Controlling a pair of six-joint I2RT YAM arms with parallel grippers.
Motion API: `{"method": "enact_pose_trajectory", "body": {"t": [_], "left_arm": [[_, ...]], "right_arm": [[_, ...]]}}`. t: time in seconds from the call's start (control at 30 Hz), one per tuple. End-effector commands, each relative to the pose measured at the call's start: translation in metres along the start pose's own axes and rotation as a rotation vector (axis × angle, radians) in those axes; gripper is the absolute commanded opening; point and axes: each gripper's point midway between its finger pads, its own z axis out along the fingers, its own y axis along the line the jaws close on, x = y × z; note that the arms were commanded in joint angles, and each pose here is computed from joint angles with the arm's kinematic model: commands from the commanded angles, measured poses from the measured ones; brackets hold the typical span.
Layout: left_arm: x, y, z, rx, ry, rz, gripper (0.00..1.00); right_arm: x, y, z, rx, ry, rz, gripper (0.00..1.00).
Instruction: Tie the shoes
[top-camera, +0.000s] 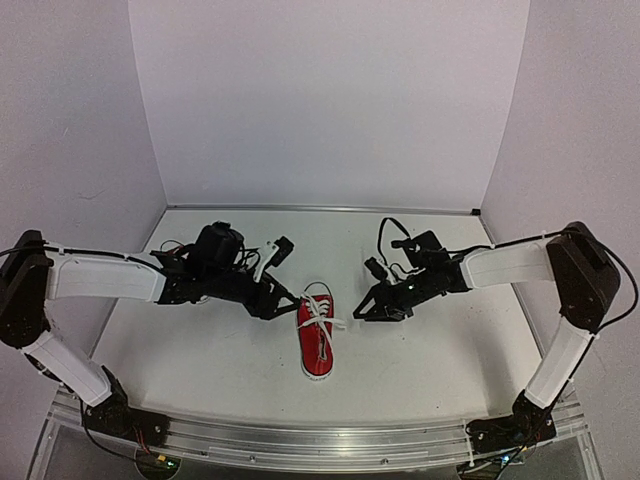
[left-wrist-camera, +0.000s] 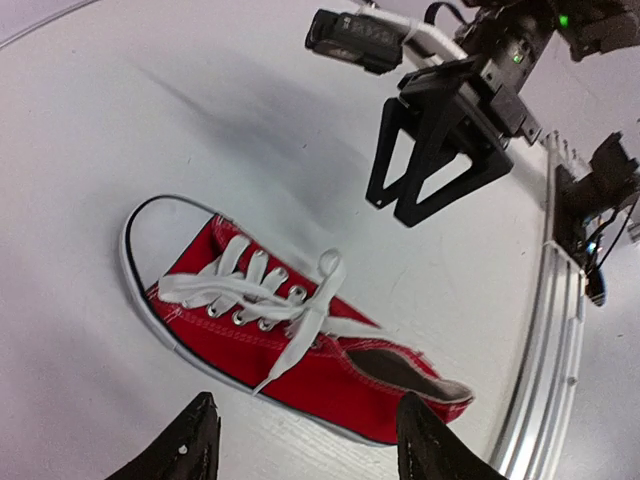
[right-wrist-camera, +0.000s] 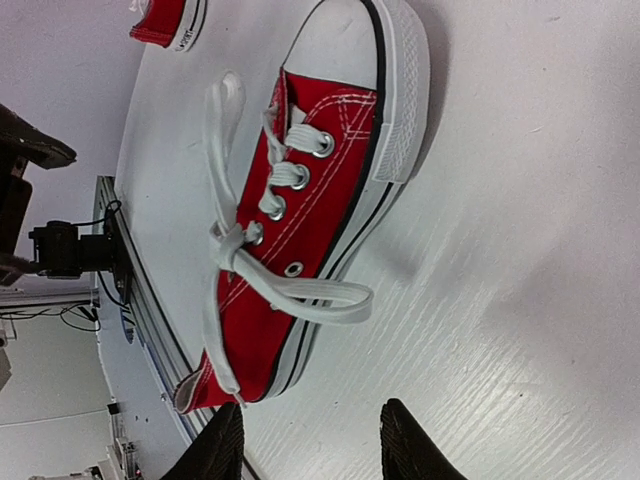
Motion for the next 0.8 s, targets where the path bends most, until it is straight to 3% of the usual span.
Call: {"method": "enact_pose_trajectory", "body": {"t": [0.0, 0.27, 0.77], "left_arm": [[0.034, 0.014, 0.012, -0.040, 0.154, 0.170, 0.55], [0.043, 0.014, 0.037, 0.036, 0.162, 0.322, 0.49], [0.037, 0.026, 0.069, 0.042, 0.170, 0.423, 0.41]], "right_arm": [[-0.001, -0.015, 0.011, 0.034, 0.022, -0.034, 0.43], [-0.011, -0.013, 0.018, -0.026, -0.068, -0.024, 0.42], [-0.032, 0.001, 0.036, -0.153, -0.033, 0.010, 0.46]]}}
